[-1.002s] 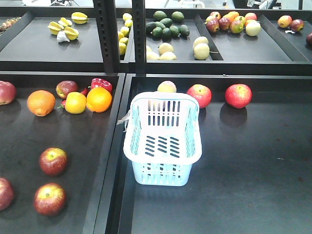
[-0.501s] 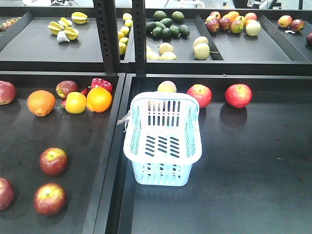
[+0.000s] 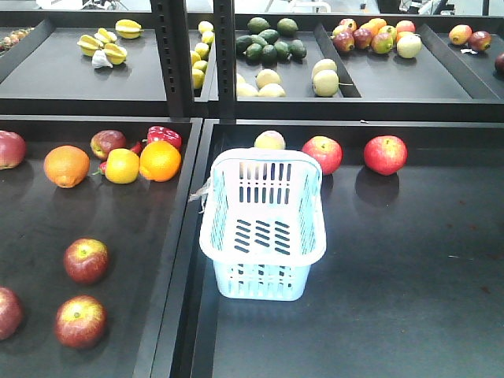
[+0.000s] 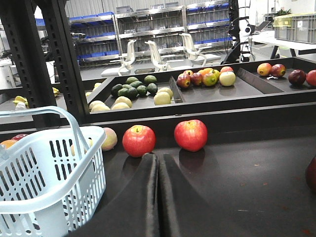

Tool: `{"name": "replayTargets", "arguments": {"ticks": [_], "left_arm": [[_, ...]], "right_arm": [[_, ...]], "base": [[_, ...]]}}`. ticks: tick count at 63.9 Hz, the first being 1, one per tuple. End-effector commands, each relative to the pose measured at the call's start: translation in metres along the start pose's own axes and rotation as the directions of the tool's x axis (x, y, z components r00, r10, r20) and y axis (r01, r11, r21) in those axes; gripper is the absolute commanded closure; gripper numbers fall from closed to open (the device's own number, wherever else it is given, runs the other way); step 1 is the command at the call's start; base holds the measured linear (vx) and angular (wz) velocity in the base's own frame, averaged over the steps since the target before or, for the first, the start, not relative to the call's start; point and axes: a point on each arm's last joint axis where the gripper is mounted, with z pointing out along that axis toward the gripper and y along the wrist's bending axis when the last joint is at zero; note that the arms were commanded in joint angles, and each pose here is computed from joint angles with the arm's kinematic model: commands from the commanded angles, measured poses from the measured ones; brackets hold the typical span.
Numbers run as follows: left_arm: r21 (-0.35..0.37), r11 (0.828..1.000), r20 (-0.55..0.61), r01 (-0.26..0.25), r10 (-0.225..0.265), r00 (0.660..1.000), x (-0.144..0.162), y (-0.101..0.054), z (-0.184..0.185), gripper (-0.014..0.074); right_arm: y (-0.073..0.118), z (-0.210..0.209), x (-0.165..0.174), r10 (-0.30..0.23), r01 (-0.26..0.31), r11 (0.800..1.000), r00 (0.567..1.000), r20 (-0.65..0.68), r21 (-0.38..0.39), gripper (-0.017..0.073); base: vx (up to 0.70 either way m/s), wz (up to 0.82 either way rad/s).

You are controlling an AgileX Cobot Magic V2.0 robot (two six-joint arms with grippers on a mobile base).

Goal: Pick three apples into basket with both arms

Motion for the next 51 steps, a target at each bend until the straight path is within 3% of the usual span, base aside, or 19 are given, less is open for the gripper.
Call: {"name": "replayTargets", "arguments": {"ticks": [1, 3, 5, 7, 10, 13, 16, 21, 23, 25, 26, 29, 33, 40, 43, 47, 51], "left_arm": [[0.066, 0.983, 0.082, 0.17, -0.175, 0.981, -0.007, -0.002, -0.001, 0.06], [0.077, 0.965, 0.091, 0.249, -0.256, 0.963, -0.008, -0.002, -0.002, 0.06], [0.095, 0.937, 0.1, 0.337, -0.346, 0.933, -0.01, -0.003, -0.002, 0.06], [0.109, 0.894, 0.099, 0.434, -0.444, 0.89, -0.012, -0.004, -0.002, 0.06], [0.138, 0.834, 0.091, 0.534, -0.548, 0.832, -0.016, -0.009, -0.002, 0.06], [0.179, 0.794, 0.075, 0.58, -0.599, 0.797, -0.023, -0.019, -0.004, 0.06], [0.235, 0.771, 0.058, 0.592, -0.619, 0.783, -0.033, -0.033, -0.006, 0.06], [0.348, 0.8, 0.062, 0.489, -0.54, 0.839, -0.051, -0.061, -0.014, 0.06], [0.408, 0.818, 0.082, 0.405, -0.475, 0.876, -0.061, -0.077, -0.019, 0.06], [0.463, 0.824, 0.106, 0.327, -0.418, 0.902, -0.07, -0.091, -0.026, 0.06], [0.483, 0.834, 0.127, 0.267, -0.368, 0.921, -0.074, -0.097, -0.028, 0.06], [0.528, 0.837, 0.174, 0.141, -0.27, 0.947, -0.083, -0.114, -0.034, 0.06], [0.557, 0.831, 0.228, -0.012, -0.139, 0.964, -0.094, -0.135, -0.039, 0.06], [0.568, 0.809, 0.242, -0.15, 0.011, 0.97, -0.104, -0.161, -0.031, 0.06], [0.576, 0.796, 0.229, -0.185, 0.061, 0.972, -0.105, -0.169, -0.024, 0.06], [0.598, 0.767, 0.197, -0.234, 0.142, 0.97, -0.102, -0.18, -0.011, 0.06], [0.635, 0.72, 0.159, -0.28, 0.232, 0.959, -0.096, -0.189, 0.002, 0.0597]], "right_arm": [[0.0, 0.0, -0.002, -0.019, 0.02, 1.0, 0.998, 0.065, -0.004, 0.0564], [0.0, 0.0, -0.002, -0.019, 0.02, 1.0, 0.998, 0.065, -0.004, 0.0564], [0.0, 0.0, -0.002, -0.019, 0.02, 1.0, 0.998, 0.065, -0.004, 0.0564], [0.0, 0.0, -0.002, -0.019, 0.02, 1.0, 0.998, 0.065, -0.004, 0.0564], [0.0, 0.0, -0.002, -0.019, 0.02, 1.0, 0.998, 0.065, -0.004, 0.0564], [0.0, 0.0, -0.002, -0.019, 0.02, 1.0, 0.998, 0.065, -0.004, 0.0564], [0.0, 0.0, -0.002, -0.019, 0.02, 1.0, 0.998, 0.065, -0.004, 0.0564], [0.0, 0.0, -0.002, -0.019, 0.02, 1.0, 0.998, 0.065, -0.004, 0.0564], [0.0, 0.0, -0.002, -0.019, 0.02, 1.0, 0.998, 0.065, -0.004, 0.0564], [0.0, 0.0, -0.002, -0.019, 0.02, 1.0, 0.998, 0.065, -0.004, 0.0564], [0.0, 0.0, -0.002, -0.019, 0.02, 1.0, 0.998, 0.065, -0.004, 0.0564], [0.0, 0.0, -0.002, -0.019, 0.02, 1.0, 0.998, 0.065, -0.004, 0.0564], [0.0, 0.0, -0.002, -0.019, 0.02, 1.0, 0.998, 0.065, -0.004, 0.0564], [0.0, 0.0, -0.002, -0.019, 0.02, 1.0, 0.998, 0.065, -0.004, 0.0564], [0.0, 0.0, -0.002, -0.019, 0.02, 1.0, 0.998, 0.065, -0.004, 0.0564], [0.0, 0.0, -0.002, -0.019, 0.02, 1.0, 0.998, 0.065, -0.004, 0.0564], [0.0, 0.0, -0.002, -0.019, 0.02, 1.0, 0.998, 0.065, -0.004, 0.0564]], "base": [[0.0, 0.0], [0.0, 0.0], [0.0, 0.0], [0.0, 0.0], [0.0, 0.0], [0.0, 0.0], [0.0, 0.0], [0.0, 0.0], [0.0, 0.0], [0.0, 0.0], [0.0, 0.0], [0.0, 0.0], [0.0, 0.0], [0.0, 0.0], [0.0, 0.0], [0.0, 0.0], [0.0, 0.0]]}}
